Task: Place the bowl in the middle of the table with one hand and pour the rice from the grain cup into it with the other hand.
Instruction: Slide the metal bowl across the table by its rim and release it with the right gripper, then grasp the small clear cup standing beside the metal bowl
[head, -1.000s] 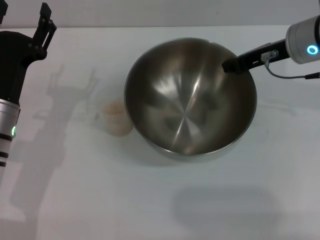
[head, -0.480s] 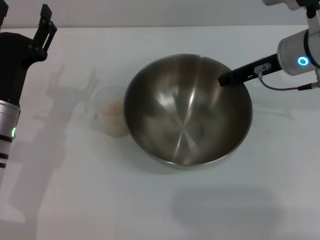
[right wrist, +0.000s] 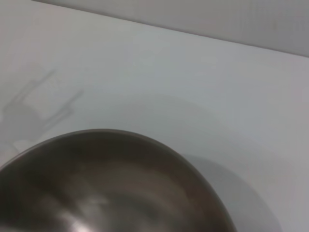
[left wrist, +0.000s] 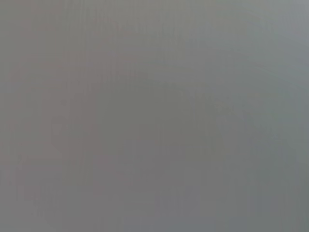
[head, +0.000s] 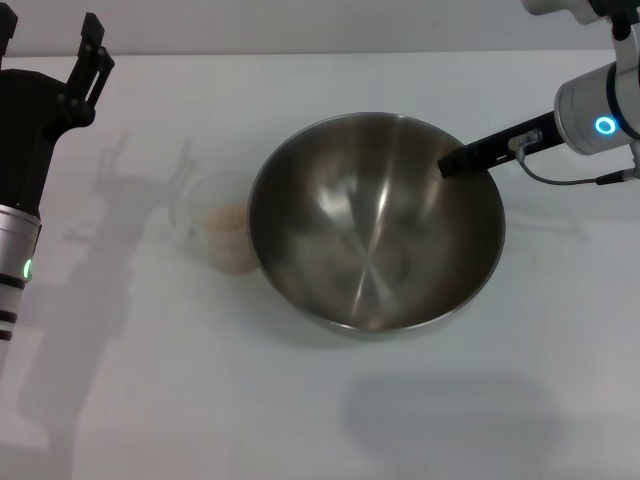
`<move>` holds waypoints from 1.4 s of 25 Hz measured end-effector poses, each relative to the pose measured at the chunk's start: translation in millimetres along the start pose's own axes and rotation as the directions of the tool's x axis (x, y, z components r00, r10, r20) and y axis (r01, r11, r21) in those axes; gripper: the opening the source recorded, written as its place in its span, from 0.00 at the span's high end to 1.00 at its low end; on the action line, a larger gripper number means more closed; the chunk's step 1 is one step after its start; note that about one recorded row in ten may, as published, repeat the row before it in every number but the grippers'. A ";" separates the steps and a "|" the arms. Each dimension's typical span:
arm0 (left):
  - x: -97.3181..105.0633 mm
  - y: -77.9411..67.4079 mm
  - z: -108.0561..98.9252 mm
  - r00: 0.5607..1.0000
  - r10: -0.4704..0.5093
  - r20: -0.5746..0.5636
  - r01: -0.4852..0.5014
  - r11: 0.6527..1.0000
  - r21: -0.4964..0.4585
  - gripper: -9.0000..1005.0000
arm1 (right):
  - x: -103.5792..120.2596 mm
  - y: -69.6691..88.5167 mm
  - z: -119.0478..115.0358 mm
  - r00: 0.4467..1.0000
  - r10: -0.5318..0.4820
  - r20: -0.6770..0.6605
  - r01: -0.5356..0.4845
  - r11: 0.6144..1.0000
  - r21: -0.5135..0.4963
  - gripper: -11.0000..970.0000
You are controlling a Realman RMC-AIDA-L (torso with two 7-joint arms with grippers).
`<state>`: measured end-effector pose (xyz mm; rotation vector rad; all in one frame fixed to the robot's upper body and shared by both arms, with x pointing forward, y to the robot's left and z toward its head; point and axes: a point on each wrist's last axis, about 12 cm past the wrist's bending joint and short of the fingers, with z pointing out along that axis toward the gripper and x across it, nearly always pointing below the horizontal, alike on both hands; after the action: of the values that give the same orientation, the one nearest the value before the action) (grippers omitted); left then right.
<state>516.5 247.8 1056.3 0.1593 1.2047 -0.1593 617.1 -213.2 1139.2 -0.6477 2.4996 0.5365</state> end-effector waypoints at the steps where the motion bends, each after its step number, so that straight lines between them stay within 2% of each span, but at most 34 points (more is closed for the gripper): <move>1: 0.1 -0.2 -0.3 1.000 -0.001 0.000 0.001 1.000 0.000 0.25 | -0.2 -0.1 0.0 1.000 0.000 0.000 0.000 1.000 0.002 0.97; 7: -0.3 -0.6 -1.6 1.000 -0.004 0.003 0.004 1.000 -0.003 0.25 | -3.7 3.7 0.0 1.000 -0.025 -0.006 0.025 1.000 -0.002 0.92; 16: -2.1 0.6 -5.8 1.000 -0.003 0.019 0.003 1.000 -0.008 0.25 | -14.9 7.7 -10.9 0.996 -0.087 0.033 0.086 0.995 0.041 0.63; 19: -3.6 1.3 -7.7 1.000 -0.002 0.032 0.002 1.000 -0.012 0.25 | -27.9 12.4 -22.9 0.984 -0.152 0.091 0.144 0.986 0.089 0.51; 21: -3.9 1.5 -8.3 0.999 -0.002 0.034 0.002 1.000 -0.013 0.26 | -32.4 14.9 -24.9 0.977 -0.183 0.107 0.171 0.979 0.109 0.48; 22: -4.2 2.2 -9.6 0.999 -0.001 0.036 0.001 1.000 -0.015 0.26 | -40.8 20.1 -27.4 0.957 -0.257 0.132 0.234 0.958 0.168 0.46; 23: -4.2 2.4 -9.7 0.999 0.000 0.036 0.001 1.000 -0.016 0.26 | -40.8 20.1 -27.4 0.957 -0.257 0.132 0.234 0.958 0.168 0.44; 25: -4.2 2.7 -9.8 0.999 0.001 0.036 0.000 1.000 -0.016 0.26 | -46.6 24.4 -27.9 0.927 -0.343 0.152 0.299 0.920 0.252 0.40; 26: -4.1 3.0 -9.8 0.999 0.002 0.035 -0.001 1.000 -0.016 0.26 | -48.2 27.7 -26.4 0.906 -0.391 0.163 0.333 0.895 0.298 0.40; 27: -4.1 3.0 -9.8 0.999 0.002 0.035 -0.001 1.000 -0.016 0.26 | -50.1 34.8 -22.0 0.857 -0.477 0.195 0.382 0.842 0.381 0.40; 28: -4.1 3.0 -9.8 0.999 0.002 0.035 -0.001 1.000 -0.016 0.26 | -50.1 34.8 -22.0 0.857 -0.477 0.195 0.382 0.842 0.381 0.40; 29: -3.6 3.8 -11.1 0.999 0.004 0.032 -0.004 1.000 -0.019 0.26 | -45.8 42.5 -14.6 0.798 -0.557 0.232 0.415 0.786 0.459 0.40; 30: -3.4 4.3 -12.1 1.000 0.005 0.030 -0.004 1.000 -0.022 0.26 | -42.9 46.0 -11.8 0.762 -0.594 0.259 0.420 0.757 0.501 0.40; 31: -3.4 4.3 -12.1 1.000 0.005 0.030 -0.004 1.000 -0.022 0.26 | -42.9 46.0 -11.8 0.762 -0.594 0.259 0.420 0.757 0.501 0.40; 32: -3.4 4.3 -12.1 1.000 0.005 0.030 -0.004 1.000 -0.022 0.26 | -36.4 51.1 -8.0 0.702 -0.640 0.313 0.410 0.722 0.557 0.40; 33: -3.4 4.3 -12.1 1.000 0.005 0.030 -0.004 1.000 -0.022 0.26 | -36.4 51.1 -8.0 0.702 -0.640 0.313 0.410 0.722 0.557 0.40; 34: -3.2 4.7 -13.2 1.000 0.005 0.028 -0.004 1.000 -0.025 0.26 | -28.1 52.9 -7.1 0.629 -0.664 0.404 0.359 0.709 0.607 0.40; 35: -3.2 4.7 -13.2 1.000 0.005 0.028 -0.004 1.000 -0.025 0.26 | -28.1 52.9 -7.1 0.629 -0.664 0.404 0.359 0.709 0.607 0.40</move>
<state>504.3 255.3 1054.9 0.1375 1.1776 -0.1417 607.7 -164.3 1173.3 -0.8144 1.6017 -0.1147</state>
